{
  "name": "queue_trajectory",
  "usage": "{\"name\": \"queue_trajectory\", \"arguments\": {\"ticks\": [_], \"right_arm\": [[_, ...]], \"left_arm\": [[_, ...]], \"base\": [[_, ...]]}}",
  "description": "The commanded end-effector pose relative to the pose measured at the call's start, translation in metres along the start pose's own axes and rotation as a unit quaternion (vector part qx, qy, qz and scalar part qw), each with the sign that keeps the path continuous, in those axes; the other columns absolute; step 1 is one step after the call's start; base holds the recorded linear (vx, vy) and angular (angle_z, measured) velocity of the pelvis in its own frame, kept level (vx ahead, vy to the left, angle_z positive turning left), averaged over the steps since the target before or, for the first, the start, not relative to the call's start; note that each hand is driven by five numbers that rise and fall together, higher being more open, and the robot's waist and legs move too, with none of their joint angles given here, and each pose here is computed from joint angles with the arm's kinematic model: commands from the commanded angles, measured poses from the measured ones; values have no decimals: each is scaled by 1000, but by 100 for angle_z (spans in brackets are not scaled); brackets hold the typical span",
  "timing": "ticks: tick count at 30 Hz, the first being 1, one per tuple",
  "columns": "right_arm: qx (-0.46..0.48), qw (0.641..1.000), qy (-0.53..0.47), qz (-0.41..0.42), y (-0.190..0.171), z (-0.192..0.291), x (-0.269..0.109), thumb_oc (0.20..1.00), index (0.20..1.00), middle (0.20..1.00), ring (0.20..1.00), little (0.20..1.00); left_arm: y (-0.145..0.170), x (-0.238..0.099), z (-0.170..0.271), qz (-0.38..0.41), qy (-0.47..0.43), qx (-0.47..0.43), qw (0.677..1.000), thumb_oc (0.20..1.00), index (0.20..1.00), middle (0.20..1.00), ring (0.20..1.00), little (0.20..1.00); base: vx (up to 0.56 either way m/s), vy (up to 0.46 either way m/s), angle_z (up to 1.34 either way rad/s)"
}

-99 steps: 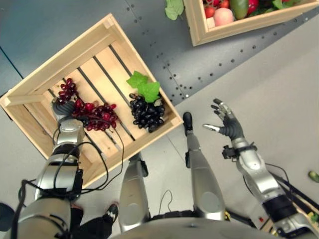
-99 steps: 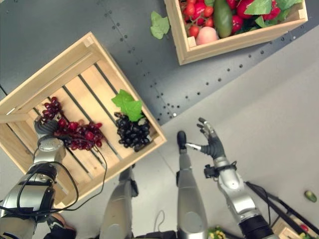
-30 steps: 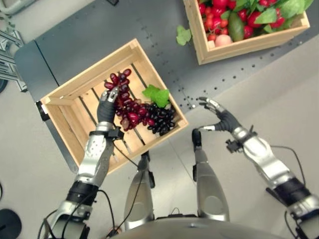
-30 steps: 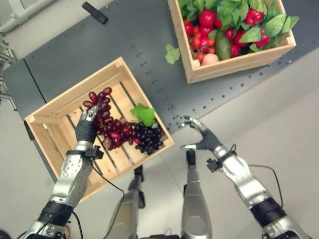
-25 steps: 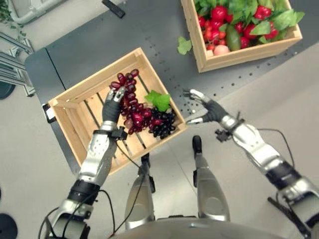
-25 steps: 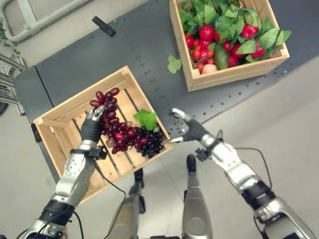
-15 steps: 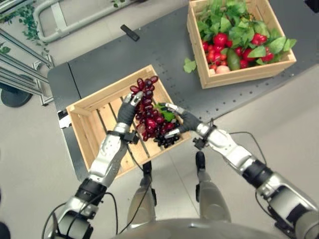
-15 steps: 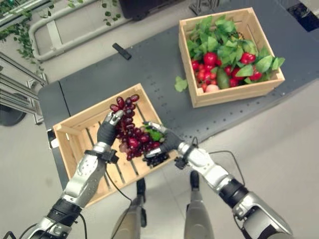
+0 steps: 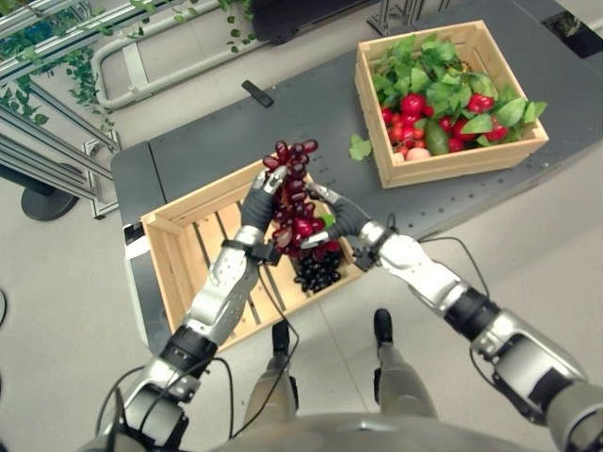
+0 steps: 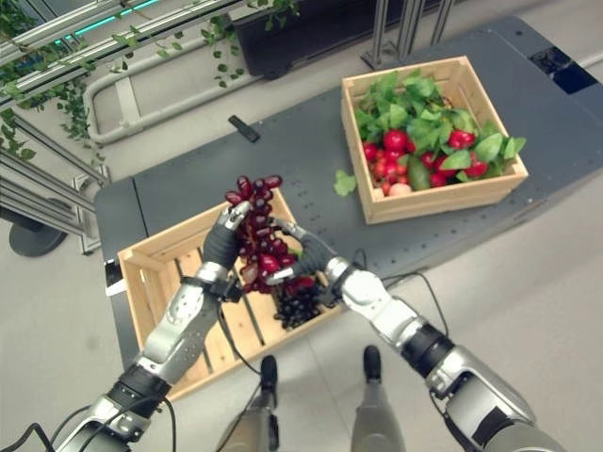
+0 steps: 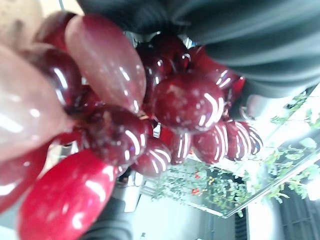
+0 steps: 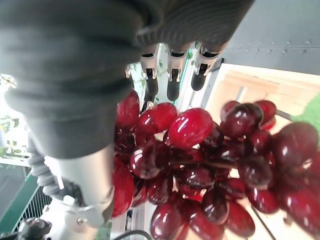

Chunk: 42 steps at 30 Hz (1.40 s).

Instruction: Pick up the fruits from the basket on one side to the basket on the other side

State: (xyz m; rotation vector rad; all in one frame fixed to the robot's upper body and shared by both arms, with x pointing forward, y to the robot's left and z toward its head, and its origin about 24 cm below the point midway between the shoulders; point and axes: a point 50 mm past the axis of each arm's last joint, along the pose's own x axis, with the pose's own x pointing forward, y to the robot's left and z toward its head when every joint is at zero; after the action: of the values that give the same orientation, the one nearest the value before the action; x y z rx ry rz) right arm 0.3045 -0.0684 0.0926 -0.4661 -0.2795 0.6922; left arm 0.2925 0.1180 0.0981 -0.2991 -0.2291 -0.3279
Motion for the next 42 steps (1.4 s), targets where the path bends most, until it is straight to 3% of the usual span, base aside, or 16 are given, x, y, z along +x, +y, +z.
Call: {"name": "queue_trajectory", "arguments": {"ticks": [1,9,24,25,26,27,42], "right_arm": [[22,993,-108,42,26,49,36,1000,1000,1000,1000,1000],[85,990,-100,59,43,55,54,1000,1000,1000,1000,1000],[102,989,-84,69,64,70,84,1000,1000,1000,1000,1000],[95,989,-88,69,64,72,85,533,533,533,533,533],[92,989,-89,69,64,72,85,533,533,533,533,533],[86,990,-92,60,61,73,84,200,200,200,200,200],[121,991,-47,-19,31,35,60,200,200,200,200,200]], "left_arm": [[-47,25,19,-104,-56,-22,993,200,200,200,200,200],[-76,30,18,-148,-52,-53,986,200,200,200,200,200],[-113,31,20,-216,-40,-91,971,200,200,200,200,200],[-115,30,21,-222,-40,-93,970,200,200,200,200,200],[-116,30,21,-224,-39,-95,969,200,200,200,200,200],[-119,30,21,-230,-38,-97,968,200,200,200,200,200],[-113,27,16,-217,-31,-105,970,200,200,200,200,200]], "base": [[0,0,0],[0,0,0],[-4,0,2],[-12,4,7],[0,0,0],[0,0,0],[0,5,6]]}}
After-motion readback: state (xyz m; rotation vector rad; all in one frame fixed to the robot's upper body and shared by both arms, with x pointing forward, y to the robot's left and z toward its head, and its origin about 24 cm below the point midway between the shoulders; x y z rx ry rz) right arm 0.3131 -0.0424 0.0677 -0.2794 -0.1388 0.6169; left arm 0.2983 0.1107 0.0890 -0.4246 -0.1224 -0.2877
